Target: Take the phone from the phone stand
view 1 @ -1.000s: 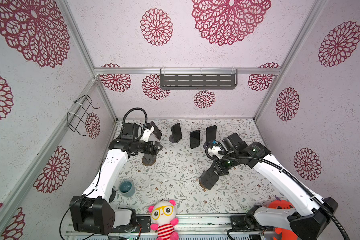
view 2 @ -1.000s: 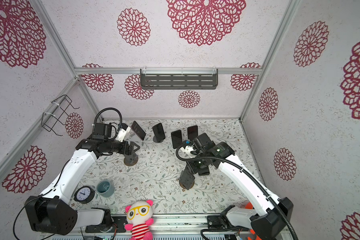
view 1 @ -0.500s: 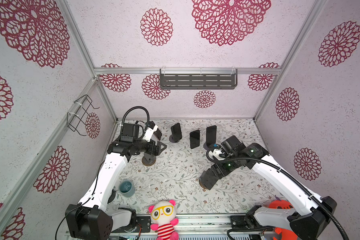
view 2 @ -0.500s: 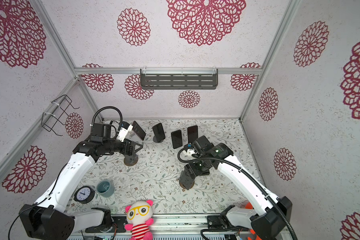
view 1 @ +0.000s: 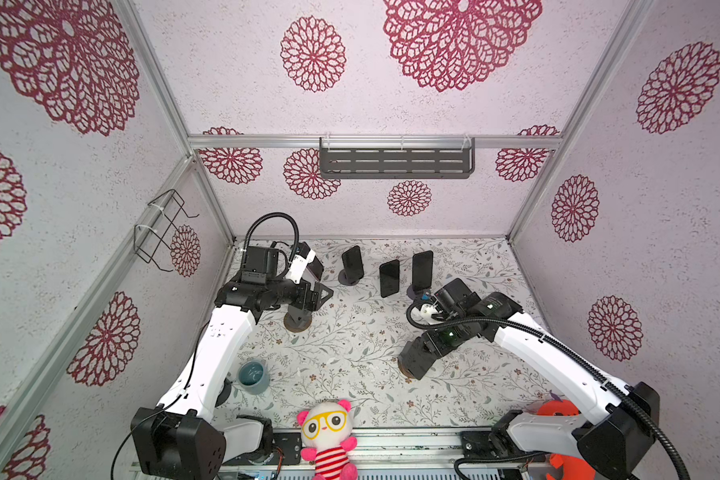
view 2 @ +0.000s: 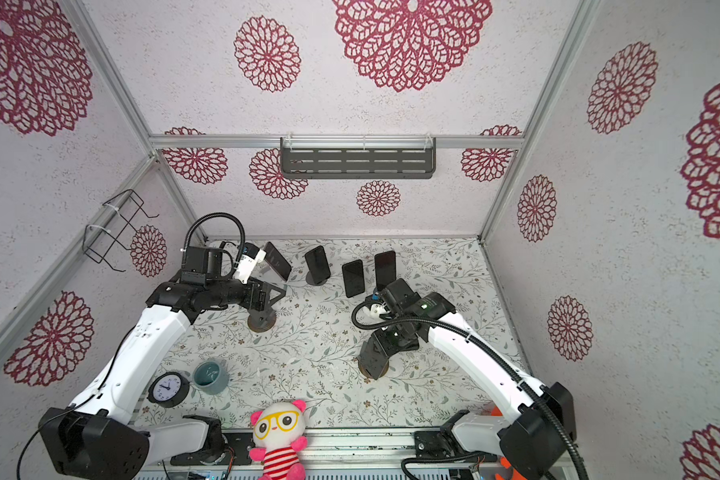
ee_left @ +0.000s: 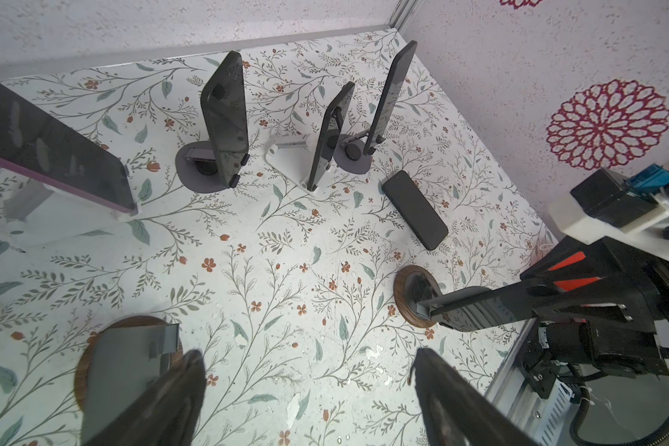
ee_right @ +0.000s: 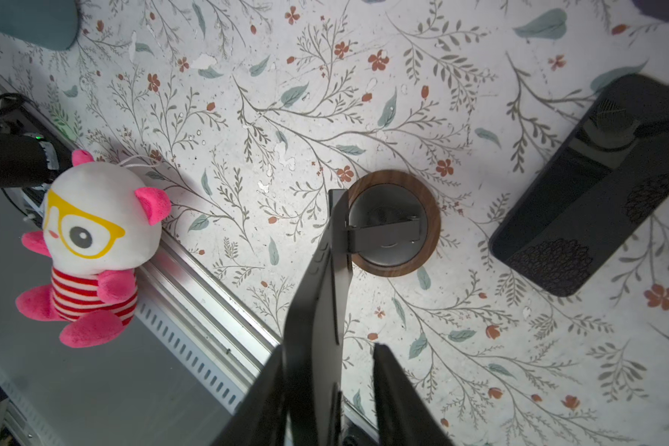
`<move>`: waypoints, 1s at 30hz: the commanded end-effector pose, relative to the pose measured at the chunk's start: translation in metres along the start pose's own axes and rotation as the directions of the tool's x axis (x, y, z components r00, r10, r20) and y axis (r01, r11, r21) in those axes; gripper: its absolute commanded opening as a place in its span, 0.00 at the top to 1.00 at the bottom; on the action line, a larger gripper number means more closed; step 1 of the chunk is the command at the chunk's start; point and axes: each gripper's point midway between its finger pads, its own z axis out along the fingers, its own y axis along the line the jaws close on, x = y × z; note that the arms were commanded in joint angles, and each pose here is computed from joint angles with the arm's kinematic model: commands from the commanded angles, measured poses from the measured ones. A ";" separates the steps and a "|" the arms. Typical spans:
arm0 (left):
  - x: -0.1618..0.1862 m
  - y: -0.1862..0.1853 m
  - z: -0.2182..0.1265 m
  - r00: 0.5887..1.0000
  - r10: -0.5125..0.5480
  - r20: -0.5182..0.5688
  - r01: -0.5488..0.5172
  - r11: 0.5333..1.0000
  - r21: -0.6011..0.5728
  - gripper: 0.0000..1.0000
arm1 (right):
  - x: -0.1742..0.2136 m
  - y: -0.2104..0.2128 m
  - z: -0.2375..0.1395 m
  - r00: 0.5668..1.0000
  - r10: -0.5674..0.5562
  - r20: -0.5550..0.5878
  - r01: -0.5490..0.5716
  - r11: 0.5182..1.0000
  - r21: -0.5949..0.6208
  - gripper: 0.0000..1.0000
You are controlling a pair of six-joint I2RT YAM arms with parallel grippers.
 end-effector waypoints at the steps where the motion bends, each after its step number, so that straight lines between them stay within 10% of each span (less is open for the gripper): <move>1: -0.005 -0.001 0.001 1.000 0.022 0.015 -0.022 1.000 0.003 0.12 | -0.002 0.005 -0.002 1.000 -0.027 0.002 0.027 0.999 -0.018 0.70; 19: -0.011 -0.039 0.011 0.998 0.030 0.046 -0.037 0.986 0.163 0.11 | -0.039 0.036 -0.048 0.977 -0.178 0.117 0.190 0.977 -0.102 0.94; 30: 0.010 -0.118 0.026 0.984 0.170 0.054 -0.166 0.764 0.623 0.15 | -0.098 0.053 -0.068 0.876 -0.418 0.243 0.456 0.881 -0.129 0.97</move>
